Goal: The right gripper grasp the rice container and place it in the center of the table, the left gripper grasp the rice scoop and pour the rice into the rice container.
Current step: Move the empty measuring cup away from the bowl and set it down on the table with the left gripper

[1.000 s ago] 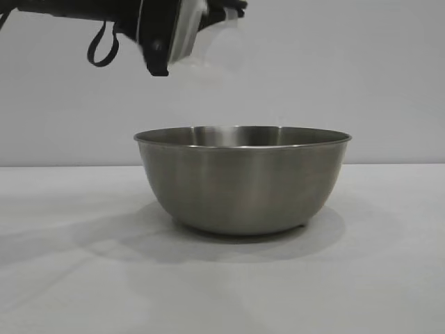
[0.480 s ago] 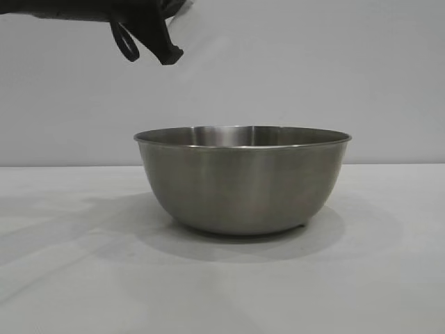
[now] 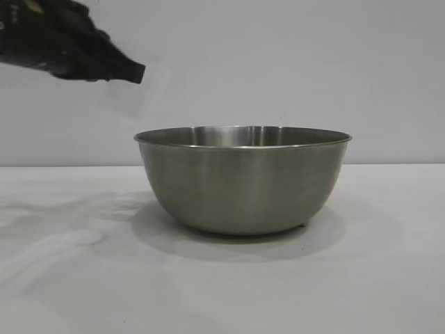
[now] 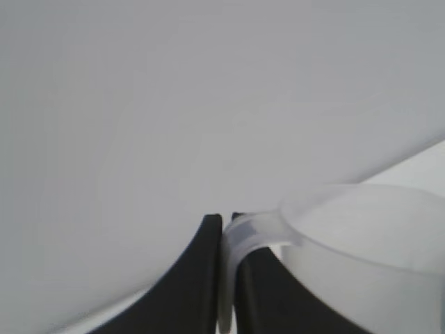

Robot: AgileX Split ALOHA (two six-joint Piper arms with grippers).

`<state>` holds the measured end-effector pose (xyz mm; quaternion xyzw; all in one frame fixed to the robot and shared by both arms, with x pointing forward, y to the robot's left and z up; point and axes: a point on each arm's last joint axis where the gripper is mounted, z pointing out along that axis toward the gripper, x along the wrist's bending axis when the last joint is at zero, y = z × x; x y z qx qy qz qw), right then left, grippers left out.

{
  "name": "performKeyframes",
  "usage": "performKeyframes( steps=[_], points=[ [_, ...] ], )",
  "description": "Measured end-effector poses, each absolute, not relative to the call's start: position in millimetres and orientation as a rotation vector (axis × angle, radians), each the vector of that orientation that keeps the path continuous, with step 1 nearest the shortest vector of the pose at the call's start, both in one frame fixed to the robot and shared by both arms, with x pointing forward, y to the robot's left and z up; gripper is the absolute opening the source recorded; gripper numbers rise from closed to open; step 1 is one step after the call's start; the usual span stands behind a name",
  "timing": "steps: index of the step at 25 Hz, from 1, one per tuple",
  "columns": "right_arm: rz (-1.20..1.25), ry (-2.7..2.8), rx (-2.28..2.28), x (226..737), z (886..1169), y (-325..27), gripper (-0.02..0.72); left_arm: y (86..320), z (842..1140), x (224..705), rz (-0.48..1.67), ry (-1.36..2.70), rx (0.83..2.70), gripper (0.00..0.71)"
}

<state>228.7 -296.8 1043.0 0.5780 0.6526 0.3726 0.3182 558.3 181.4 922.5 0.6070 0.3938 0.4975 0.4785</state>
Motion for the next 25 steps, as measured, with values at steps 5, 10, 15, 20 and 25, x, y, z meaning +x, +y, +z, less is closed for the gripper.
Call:
performKeyframes(
  steps=[5,10,15,20,25],
  points=[
    [0.980,1.717,1.520,228.7,1043.0,-296.8,0.573,196.1,903.7,538.8,1.158,1.121,1.490,0.000],
    [0.980,1.717,1.520,228.7,1043.0,-296.8,0.573,206.7,895.0,528.2,1.165,1.220,1.491,0.000],
    [0.980,1.717,1.520,228.7,1043.0,-296.8,0.573,207.7,884.1,527.6,1.159,1.245,1.521,0.000],
    [0.980,1.717,1.520,228.7,1043.0,-296.8,0.573,206.4,862.1,530.4,1.141,1.273,1.583,0.000],
    [0.980,1.717,1.520,228.7,1043.0,-296.8,0.573,204.1,851.3,535.8,1.137,1.283,1.602,0.000]
  ],
)
